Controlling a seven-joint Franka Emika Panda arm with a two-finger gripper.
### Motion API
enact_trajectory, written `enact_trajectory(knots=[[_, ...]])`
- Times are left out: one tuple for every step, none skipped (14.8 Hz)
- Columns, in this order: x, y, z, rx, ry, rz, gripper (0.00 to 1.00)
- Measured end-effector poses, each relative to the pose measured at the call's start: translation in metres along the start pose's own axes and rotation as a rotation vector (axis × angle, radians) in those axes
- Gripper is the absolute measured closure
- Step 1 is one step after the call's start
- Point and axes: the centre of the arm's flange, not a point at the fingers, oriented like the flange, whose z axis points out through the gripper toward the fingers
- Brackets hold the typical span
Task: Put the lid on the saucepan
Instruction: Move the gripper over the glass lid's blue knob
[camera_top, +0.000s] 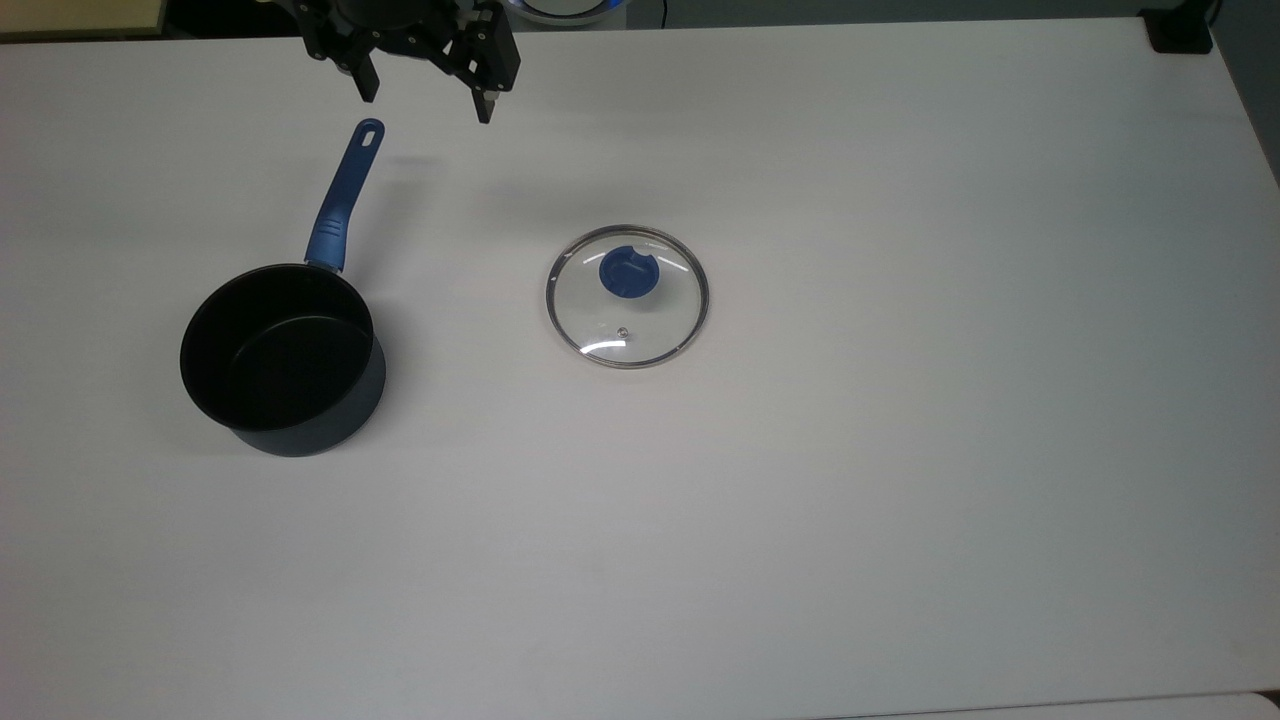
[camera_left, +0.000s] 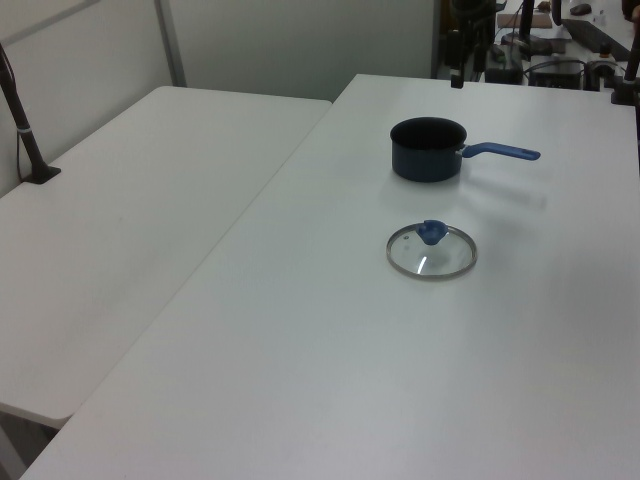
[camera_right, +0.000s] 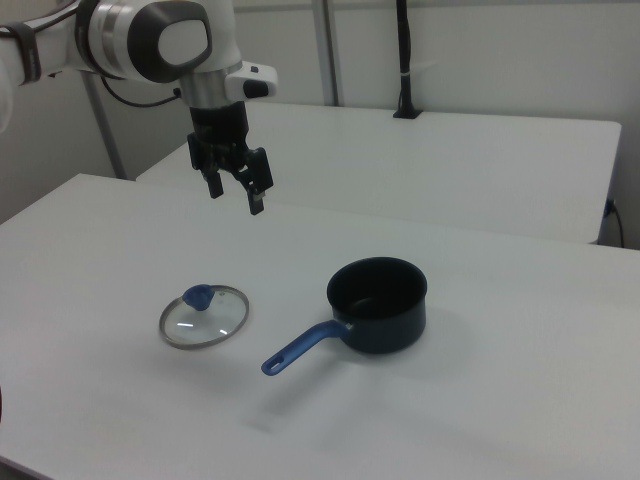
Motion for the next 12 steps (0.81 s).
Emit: enact_trajectory(knots=[[0.0,0.0,0.0,0.0,0.0,0.0,0.0],[0.0002,-0.0005,0.0007,0.0,-0.001,-0.001,0.0],[0.0007,-0.0013,0.002,-0.001,-0.003,-0.003,0.0],[0.0011,-0.002,0.0032,-0.001,-0.005,-0.004,0.0],[0.0013,-0.002,0.0038,-0.002,-0.006,-0.004,0.0],[0.0015,-0.0021,0.0042,-0.002,-0.007,-0.004,0.0],[0.0016,-0.0021,0.0045,-0.002,-0.008,-0.004,0.0],[0.0018,-0.0021,0.0049,-0.002,-0.008,-0.004,0.0],[0.0019,-0.0022,0.0052,-0.002,-0.009,-0.006,0.0],[0.0021,-0.0023,0.0057,-0.003,-0.009,-0.01,0.0],[0.0024,-0.0024,0.0064,-0.003,-0.011,-0.012,0.0],[0.0026,-0.0025,0.0071,-0.003,-0.012,-0.013,0.0]])
